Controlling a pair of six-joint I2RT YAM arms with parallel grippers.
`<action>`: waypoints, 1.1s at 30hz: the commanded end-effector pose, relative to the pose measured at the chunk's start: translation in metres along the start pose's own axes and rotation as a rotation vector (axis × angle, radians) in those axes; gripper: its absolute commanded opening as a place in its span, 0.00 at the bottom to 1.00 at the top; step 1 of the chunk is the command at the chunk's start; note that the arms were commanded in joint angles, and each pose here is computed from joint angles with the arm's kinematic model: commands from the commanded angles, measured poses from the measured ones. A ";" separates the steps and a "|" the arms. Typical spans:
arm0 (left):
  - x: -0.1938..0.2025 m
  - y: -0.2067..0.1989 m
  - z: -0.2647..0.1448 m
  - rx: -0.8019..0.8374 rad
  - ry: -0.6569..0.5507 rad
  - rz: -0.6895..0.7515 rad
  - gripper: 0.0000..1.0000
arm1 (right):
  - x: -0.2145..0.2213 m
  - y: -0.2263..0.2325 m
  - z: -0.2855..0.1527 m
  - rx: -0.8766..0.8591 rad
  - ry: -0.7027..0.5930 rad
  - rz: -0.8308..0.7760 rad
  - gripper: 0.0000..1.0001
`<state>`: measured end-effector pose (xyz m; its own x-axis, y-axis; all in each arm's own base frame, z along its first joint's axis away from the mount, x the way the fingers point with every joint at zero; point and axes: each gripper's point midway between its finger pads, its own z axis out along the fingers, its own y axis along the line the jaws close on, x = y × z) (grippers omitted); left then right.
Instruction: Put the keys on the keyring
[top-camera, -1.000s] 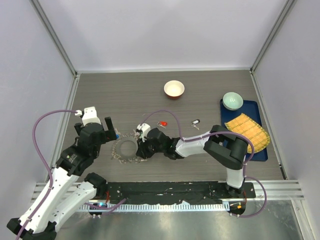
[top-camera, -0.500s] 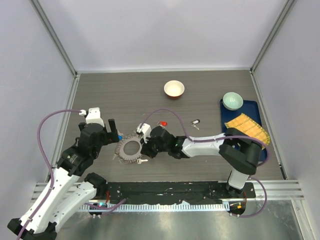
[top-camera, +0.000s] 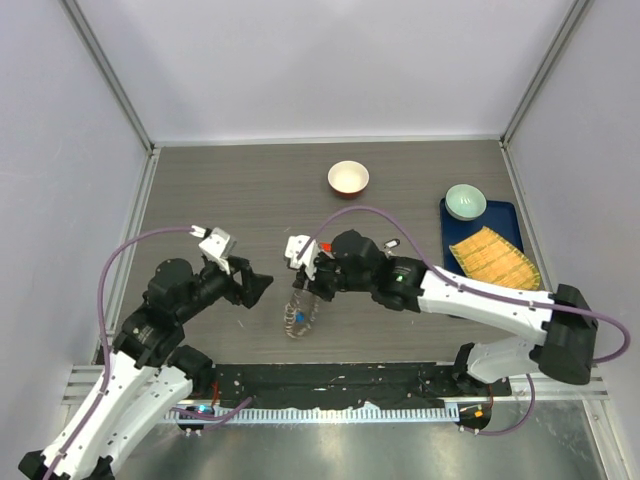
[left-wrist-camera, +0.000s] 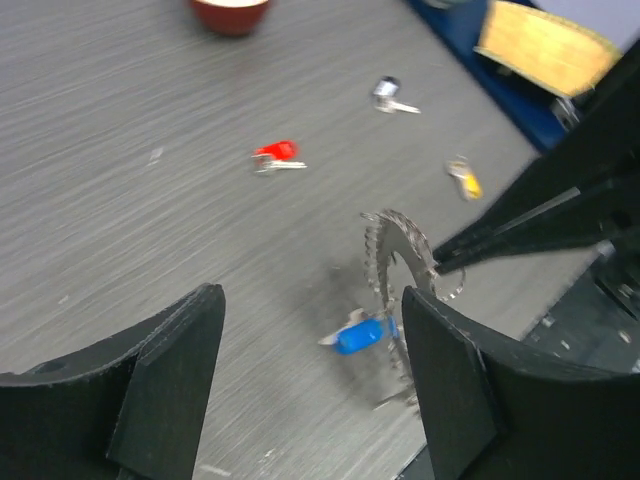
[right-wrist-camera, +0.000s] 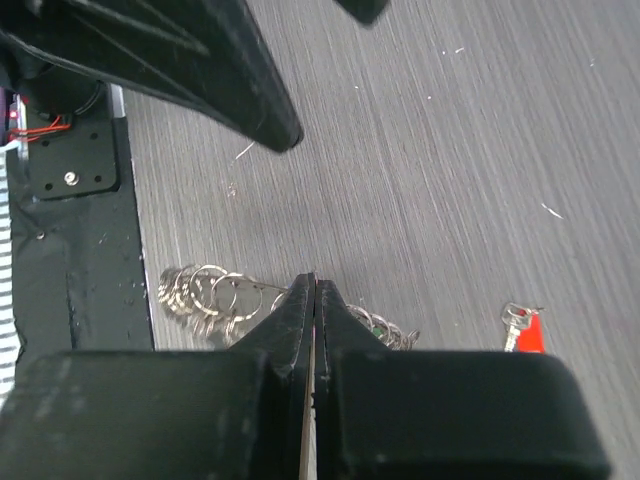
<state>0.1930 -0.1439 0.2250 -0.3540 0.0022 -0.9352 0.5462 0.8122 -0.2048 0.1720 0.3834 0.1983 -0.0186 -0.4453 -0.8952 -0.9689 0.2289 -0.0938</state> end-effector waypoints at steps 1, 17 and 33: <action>-0.023 -0.064 0.000 0.393 -0.090 0.132 0.73 | -0.043 0.001 -0.035 -0.004 -0.098 -0.110 0.01; -0.003 -0.106 0.027 0.650 0.045 0.154 0.52 | -0.036 0.003 -0.053 0.020 -0.133 -0.118 0.01; 0.008 -0.112 0.025 0.740 0.005 0.321 0.48 | -0.042 0.011 -0.054 -0.026 -0.167 -0.105 0.01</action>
<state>0.1530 -0.2453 0.2122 -0.2682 0.2127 -0.9396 0.9428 0.2585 -0.2106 0.1514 0.3484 0.2275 0.0749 -0.4218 -0.9036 -0.9710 0.1755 -0.1624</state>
